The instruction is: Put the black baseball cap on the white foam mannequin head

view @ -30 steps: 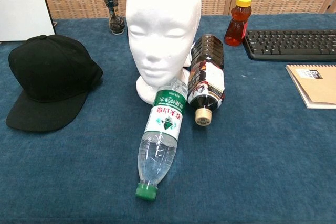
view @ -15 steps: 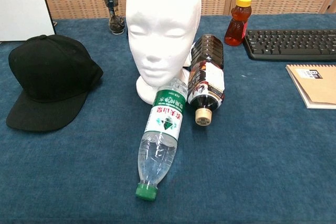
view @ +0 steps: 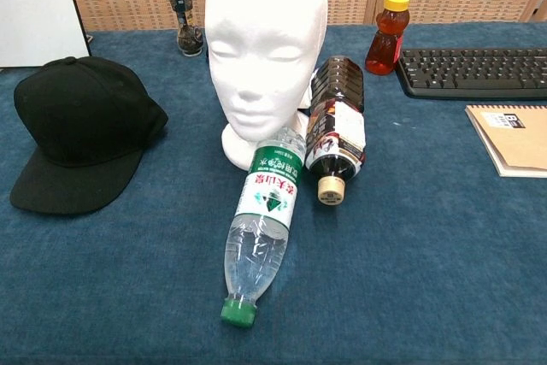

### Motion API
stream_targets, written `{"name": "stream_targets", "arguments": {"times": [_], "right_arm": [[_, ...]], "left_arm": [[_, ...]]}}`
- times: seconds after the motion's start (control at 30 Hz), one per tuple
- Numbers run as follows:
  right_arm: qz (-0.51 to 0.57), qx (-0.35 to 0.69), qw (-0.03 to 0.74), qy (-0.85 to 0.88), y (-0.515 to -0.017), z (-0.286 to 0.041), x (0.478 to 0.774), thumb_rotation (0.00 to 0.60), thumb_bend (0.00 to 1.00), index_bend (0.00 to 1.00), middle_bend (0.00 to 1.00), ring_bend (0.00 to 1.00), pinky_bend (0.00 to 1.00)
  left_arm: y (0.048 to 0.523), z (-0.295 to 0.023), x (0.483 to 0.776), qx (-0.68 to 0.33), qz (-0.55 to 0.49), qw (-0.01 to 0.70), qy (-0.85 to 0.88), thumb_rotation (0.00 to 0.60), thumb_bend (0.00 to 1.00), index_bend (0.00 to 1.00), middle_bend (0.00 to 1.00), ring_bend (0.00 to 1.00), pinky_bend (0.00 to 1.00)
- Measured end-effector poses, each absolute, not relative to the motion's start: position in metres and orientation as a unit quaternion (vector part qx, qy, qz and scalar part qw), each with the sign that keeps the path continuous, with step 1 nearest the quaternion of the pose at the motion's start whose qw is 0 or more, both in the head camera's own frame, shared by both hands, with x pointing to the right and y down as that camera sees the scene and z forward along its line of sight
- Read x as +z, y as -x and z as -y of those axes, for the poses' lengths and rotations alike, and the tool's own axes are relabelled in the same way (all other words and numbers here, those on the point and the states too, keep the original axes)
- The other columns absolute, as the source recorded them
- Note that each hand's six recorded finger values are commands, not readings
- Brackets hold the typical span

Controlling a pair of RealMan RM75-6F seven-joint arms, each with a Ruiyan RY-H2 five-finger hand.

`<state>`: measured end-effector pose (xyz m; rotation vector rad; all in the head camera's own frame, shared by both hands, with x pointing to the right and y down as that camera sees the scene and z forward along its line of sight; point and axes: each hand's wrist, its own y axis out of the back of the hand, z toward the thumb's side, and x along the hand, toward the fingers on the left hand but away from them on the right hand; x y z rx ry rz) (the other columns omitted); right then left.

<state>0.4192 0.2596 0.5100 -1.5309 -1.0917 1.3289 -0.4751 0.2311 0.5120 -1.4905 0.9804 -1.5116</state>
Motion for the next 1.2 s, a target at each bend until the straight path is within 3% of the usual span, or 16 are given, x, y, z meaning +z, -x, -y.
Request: {"name": "stream_targets", "arguments": {"times": [0.27,0.67,1.2], "right_arm": [[0.436,0.531,0.404,0.605,-0.422,-0.263,0.509,0.6,0.23,0.43,0.47,0.51,0.58],[0.441,0.535,0.398,0.601,-0.427,-0.269,0.51,0.6,0.23,0.43,0.47,0.51,0.58],[0.447,0.543,0.389,0.595,-0.436,-0.276,0.511,0.6,0.23,0.43,0.47,0.51,0.58]], "left_arm": [[0.459,-0.23,0.551,-0.589,-0.344,0.38,0.625,0.6,0.08,0.53,0.39,0.31,0.52],[0.423,-0.219,0.617,-0.582,-0.31,0.367,0.656,0.6,0.16,0.53,0.42,0.35,0.54],[0.373,-0.215,0.67,-0.561,-0.292,0.369,0.681,0.6,0.16,0.53,0.43,0.35,0.55]]}}
